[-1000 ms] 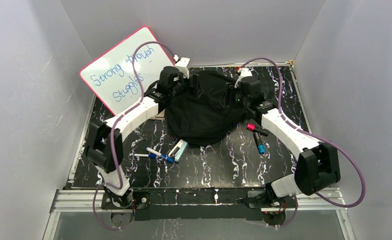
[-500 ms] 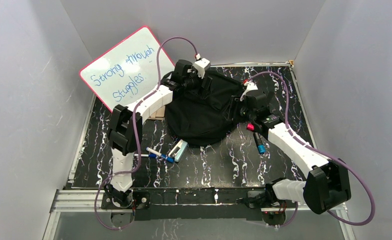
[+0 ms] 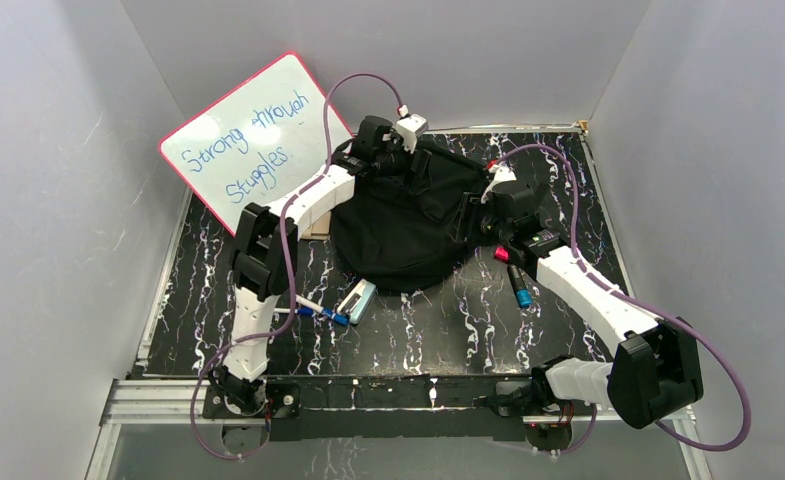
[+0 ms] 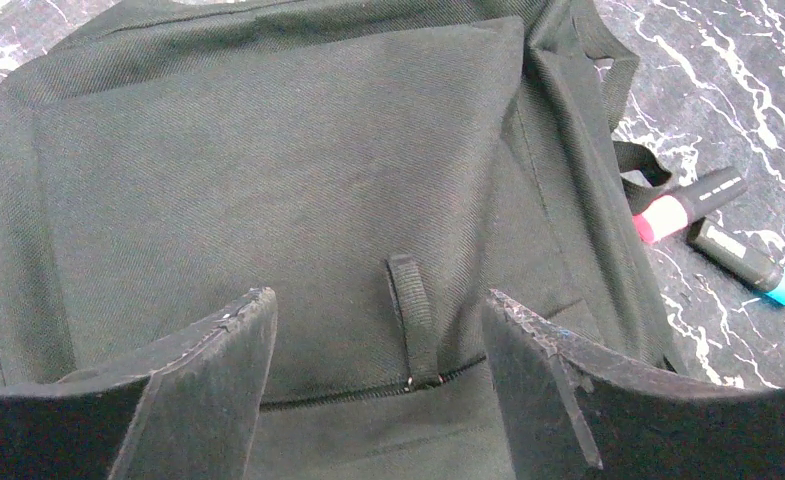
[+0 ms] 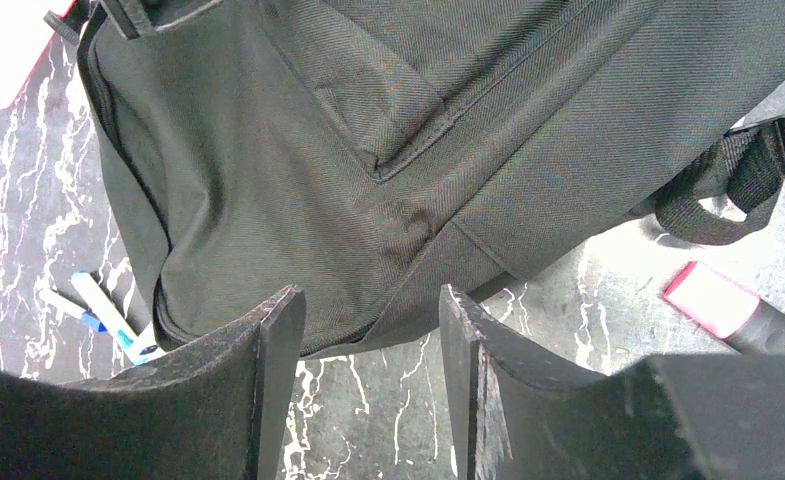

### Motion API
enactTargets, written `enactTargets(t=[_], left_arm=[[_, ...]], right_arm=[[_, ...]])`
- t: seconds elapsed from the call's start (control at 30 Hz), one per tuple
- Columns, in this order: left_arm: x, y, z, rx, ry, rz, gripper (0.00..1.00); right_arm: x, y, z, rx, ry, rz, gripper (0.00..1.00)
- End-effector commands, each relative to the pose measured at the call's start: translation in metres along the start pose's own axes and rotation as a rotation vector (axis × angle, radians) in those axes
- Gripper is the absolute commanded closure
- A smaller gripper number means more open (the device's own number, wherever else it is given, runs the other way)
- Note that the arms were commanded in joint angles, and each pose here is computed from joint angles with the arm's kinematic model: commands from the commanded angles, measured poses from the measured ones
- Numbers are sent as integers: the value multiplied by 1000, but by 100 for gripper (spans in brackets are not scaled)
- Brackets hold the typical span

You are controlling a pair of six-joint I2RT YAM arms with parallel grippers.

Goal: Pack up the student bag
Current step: Unzip the student bag at the center of the board.

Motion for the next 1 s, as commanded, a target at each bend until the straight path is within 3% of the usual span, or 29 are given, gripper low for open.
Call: enactTargets(t=[0.0,0.33,0.7,0.9,0.97], left_arm=[[15,-5,1,-23,-19,-3,30],[12,-10,-2,-74,-2,1,46],[9,-19,-1,-130,14,42,76],[10,-18,1,-121,13,43,100],[13,-17,3,-104,5,43,100]], right_arm=[[9,2,7,7,-41,5,40],[8,1,7,2,-38,5,39],[5,-1,6,-4,-37,2,39],[9,-2,6,-12,-55,8,39],[12,-2,4,-8,-72,27,38]])
Point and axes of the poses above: each gripper's point midway between its finger pads, its own z axis back along the fingers, its own y axis along the line the jaws close on, x = y × z, the point moved 5 cm from there along z, back along the fingers, and after that the axes turned 7 degrees about z, right-handed, at the moved point
